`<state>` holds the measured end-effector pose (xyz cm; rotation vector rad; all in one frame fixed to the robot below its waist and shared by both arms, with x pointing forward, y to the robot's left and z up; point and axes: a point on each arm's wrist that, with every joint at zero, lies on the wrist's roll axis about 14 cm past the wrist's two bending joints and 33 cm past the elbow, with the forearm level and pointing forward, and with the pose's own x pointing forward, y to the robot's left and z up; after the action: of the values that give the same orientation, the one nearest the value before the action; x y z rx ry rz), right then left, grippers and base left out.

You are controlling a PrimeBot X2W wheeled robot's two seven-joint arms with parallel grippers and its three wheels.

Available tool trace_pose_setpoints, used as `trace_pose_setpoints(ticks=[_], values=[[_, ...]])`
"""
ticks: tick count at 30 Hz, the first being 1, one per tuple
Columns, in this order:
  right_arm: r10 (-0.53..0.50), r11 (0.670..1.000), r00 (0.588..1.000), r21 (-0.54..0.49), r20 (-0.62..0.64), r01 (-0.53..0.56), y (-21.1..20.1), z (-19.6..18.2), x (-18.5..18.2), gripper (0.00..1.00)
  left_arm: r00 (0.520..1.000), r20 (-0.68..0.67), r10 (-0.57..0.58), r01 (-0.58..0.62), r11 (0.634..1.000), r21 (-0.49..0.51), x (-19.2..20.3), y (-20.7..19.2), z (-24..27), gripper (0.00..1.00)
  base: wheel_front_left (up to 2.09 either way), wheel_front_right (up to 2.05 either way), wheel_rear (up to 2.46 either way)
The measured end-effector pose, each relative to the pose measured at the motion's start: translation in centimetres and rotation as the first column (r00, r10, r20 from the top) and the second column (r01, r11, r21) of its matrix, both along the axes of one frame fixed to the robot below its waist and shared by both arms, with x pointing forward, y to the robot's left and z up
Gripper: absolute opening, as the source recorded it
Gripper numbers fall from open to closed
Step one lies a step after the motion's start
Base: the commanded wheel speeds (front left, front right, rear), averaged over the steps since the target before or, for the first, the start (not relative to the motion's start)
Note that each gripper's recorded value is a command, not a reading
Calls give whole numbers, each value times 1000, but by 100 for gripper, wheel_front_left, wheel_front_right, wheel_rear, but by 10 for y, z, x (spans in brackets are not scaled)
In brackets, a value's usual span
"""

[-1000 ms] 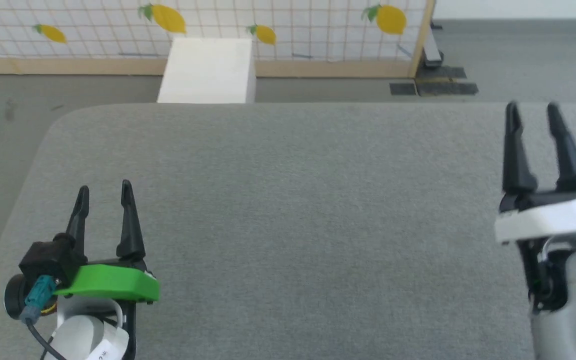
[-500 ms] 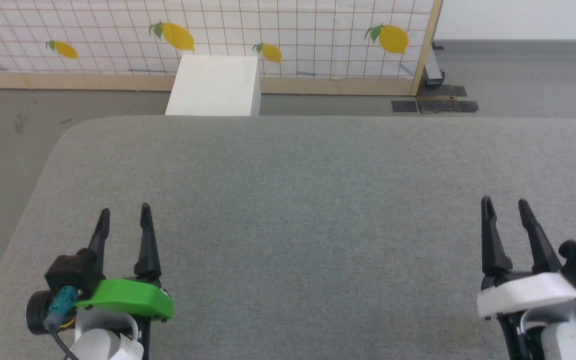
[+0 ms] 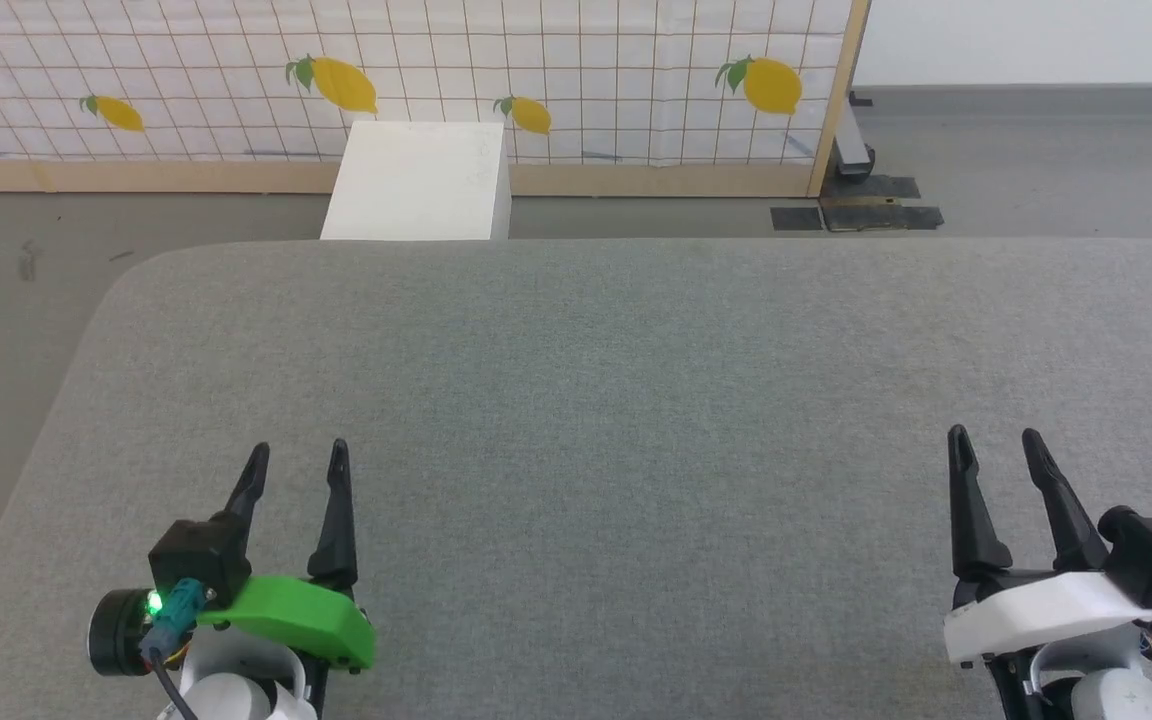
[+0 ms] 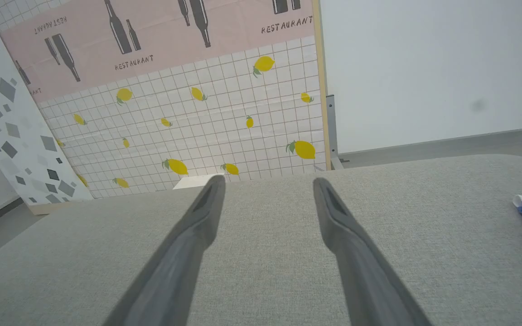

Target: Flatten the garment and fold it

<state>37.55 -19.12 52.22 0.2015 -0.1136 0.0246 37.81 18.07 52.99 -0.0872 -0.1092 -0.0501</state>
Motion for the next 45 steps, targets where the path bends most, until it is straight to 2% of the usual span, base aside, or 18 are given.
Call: trace_pose_setpoints(ticks=[36, 37, 45], values=[[11, 1000, 999, 1, -32, -11, 4, -9, 0, 100, 999, -30, -16, 16, 1000, -8, 1, -4, -8, 100, 0, 0, 0], [12, 1000, 999, 1, -32, -12, 4, -9, 0, 0, 999, -30, -17, 17, 1000, -8, 1, -5, -8, 0, 0, 0, 0], [12, 1000, 999, 0, -34, -12, 4, -9, 0, 0, 999, -33, -18, 17, 1000, -9, 1, -5, -8, 0, 0, 0, 0]])
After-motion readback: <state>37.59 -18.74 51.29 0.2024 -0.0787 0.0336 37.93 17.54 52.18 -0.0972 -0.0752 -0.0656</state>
